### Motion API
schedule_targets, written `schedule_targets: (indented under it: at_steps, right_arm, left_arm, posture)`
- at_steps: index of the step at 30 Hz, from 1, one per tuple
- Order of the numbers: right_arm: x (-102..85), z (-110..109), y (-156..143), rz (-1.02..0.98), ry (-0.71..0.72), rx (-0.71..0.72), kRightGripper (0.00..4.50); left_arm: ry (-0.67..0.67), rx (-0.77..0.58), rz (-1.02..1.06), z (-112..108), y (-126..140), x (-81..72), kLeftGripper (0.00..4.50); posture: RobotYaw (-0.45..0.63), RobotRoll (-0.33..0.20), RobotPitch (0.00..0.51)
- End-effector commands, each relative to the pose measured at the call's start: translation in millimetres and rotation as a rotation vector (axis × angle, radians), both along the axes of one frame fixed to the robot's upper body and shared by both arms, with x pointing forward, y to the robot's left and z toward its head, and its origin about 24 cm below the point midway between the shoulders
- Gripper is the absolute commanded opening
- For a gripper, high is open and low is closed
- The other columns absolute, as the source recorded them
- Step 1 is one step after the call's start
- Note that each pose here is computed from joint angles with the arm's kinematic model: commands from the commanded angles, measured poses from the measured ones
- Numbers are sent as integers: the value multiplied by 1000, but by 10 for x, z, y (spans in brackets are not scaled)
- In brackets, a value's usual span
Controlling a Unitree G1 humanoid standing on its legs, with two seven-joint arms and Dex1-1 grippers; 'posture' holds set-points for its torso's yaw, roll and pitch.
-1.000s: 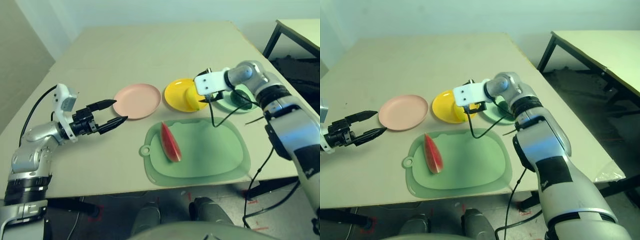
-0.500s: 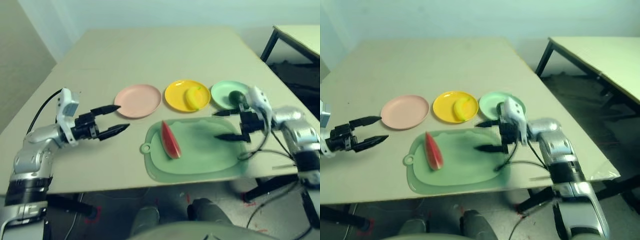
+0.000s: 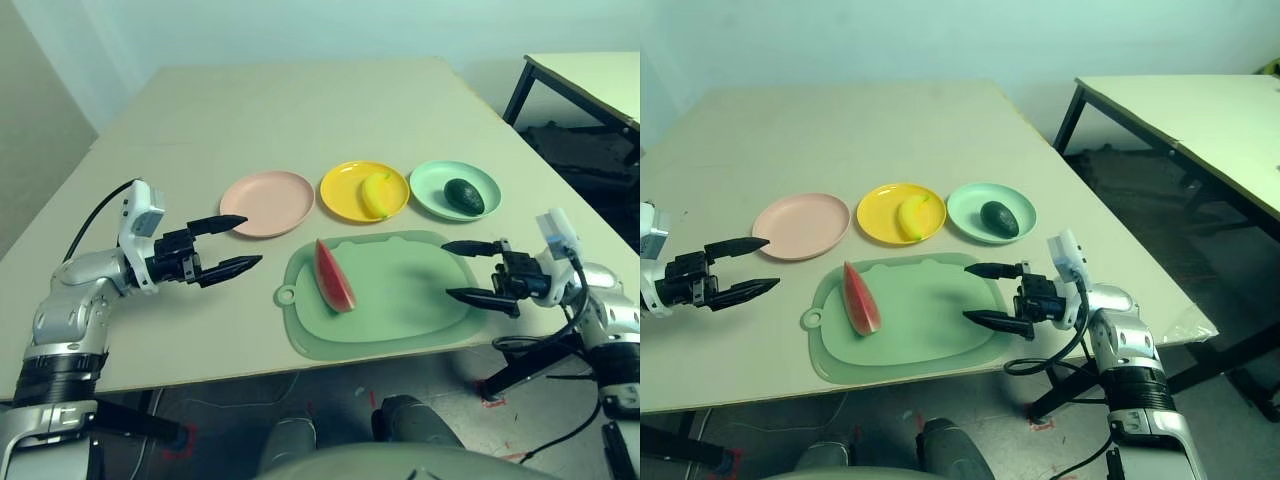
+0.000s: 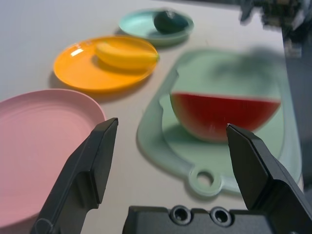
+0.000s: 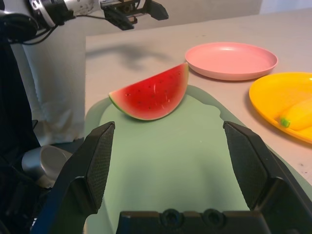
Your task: Place the fruits into color-matched plates.
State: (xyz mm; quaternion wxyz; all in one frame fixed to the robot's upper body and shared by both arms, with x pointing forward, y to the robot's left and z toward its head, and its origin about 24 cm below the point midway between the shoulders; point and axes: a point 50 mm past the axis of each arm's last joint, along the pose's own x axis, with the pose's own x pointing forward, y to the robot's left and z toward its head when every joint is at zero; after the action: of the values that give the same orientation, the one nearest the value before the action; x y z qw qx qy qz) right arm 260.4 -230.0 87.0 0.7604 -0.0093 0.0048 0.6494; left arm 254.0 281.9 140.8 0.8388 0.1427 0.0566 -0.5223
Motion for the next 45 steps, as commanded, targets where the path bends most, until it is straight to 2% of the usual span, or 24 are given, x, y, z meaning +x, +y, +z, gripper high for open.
schedule_targets:
  at_steps: [1, 4, 7, 11, 13, 15, 18, 23, 28, 35, 45]
  right_arm:
    - [-14, 16, -32, -3, -11, 4, 4484]
    - [-18, 6, -41, -10, -7, 7, 4484]
    - [-27, 11, -37, -12, -15, 16, 4484]
    - [-53, 8, -19, -10, -21, 20, 4484]
    - [-73, 1, -14, -17, -21, 24, 4484]
    - [-103, -9, -5, -21, -19, 27, 4484]
    - [-136, -21, -2, -27, -6, 26, 4484]
    - [-140, -2, 21, -43, 3, 29, 4484]
    - [-144, 1, 31, -40, 8, 22, 4484]
    - [-151, -28, 48, -28, 18, 12, 4484]
    - [-157, -16, 67, -22, 29, 5, 4484]
  left_arm:
    - [-108, 172, -169, 187, -98, 118, 4500]
    - [-190, 312, -346, 364, -242, 247, 4500]
    - [-258, 394, -479, 527, -444, 357, 4500]
    - [-321, 571, -669, 570, -663, 380, 4500]
    - [-344, 578, -771, 575, -856, 374, 4500]
    - [-363, 616, -866, 546, -1008, 366, 4500]
    - [-362, 702, -953, 475, -1096, 385, 4500]
    - [-366, 753, -1006, 385, -1226, 481, 4500]
    - [-335, 806, -1059, 215, -1300, 513, 4500]
    - [-300, 837, -1102, -6, -1434, 571, 4500]
    - [-330, 841, -1085, -106, -1630, 620, 4500]
  posture:
    - [-84, 0, 13]
    - [-96, 0, 9]
    - [-116, 0, 6]
    - [-148, 0, 0]
    - [-161, 0, 0]
    - [-167, 0, 0]
    - [-169, 0, 0]
    - [-179, 0, 0]
    - [-178, 0, 0]
    - [-185, 0, 0]
    - [-186, 0, 0]
